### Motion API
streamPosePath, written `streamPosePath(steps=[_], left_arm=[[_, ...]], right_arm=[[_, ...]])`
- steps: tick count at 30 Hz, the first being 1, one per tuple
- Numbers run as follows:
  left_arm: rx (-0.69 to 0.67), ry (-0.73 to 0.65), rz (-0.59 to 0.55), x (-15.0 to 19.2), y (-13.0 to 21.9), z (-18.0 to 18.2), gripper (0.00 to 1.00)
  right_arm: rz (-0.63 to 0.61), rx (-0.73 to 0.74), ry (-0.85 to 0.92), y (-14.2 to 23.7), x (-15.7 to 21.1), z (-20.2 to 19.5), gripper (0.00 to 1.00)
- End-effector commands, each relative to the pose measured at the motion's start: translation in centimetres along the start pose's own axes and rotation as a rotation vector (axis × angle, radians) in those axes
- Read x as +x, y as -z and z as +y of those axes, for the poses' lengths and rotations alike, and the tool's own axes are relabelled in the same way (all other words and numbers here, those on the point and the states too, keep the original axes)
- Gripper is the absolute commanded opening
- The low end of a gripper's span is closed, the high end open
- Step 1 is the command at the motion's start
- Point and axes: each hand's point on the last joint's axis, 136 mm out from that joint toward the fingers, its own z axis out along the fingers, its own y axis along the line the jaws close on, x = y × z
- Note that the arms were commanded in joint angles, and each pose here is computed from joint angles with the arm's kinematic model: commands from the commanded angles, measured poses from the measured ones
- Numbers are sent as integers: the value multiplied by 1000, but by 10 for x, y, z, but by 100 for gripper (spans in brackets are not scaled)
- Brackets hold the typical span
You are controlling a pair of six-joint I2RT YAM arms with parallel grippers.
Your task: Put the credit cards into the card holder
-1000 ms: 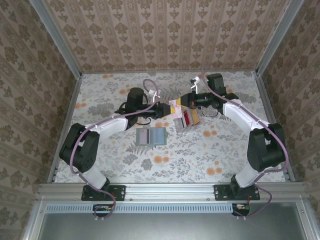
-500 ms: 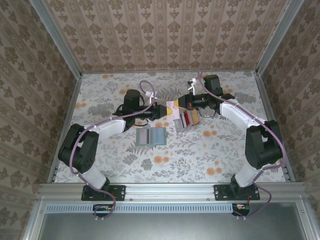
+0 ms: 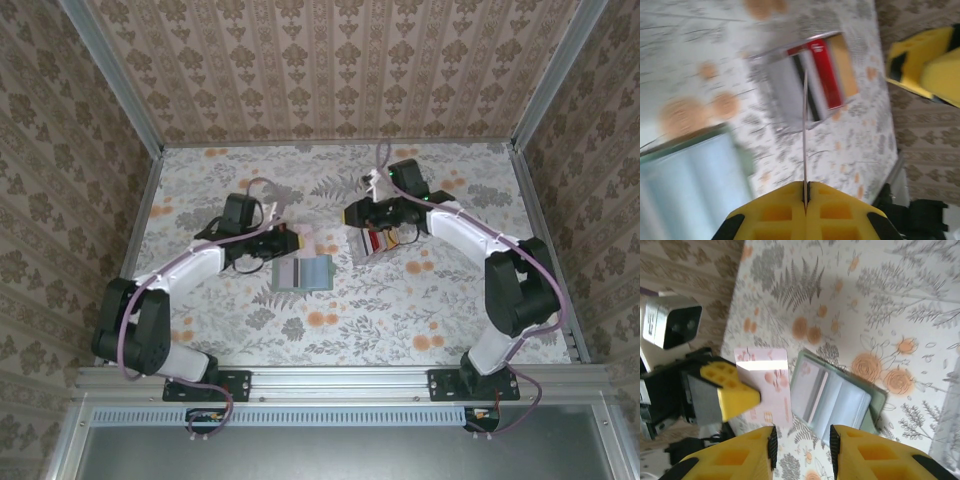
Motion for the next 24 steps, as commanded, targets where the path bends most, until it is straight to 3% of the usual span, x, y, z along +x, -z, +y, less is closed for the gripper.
streamPosePath(steps=[1,7,24], left_arm=[[-115,8,48,26,10,28,0],[-108,3,89,39,3,36,0],[-103,-36,163,37,-35,46,0]], right_arm=[[79,134,29,-26,34,-19,35],[165,171,33,-57,63,-27,34],[210,196,-46,-77,78,-47,33]])
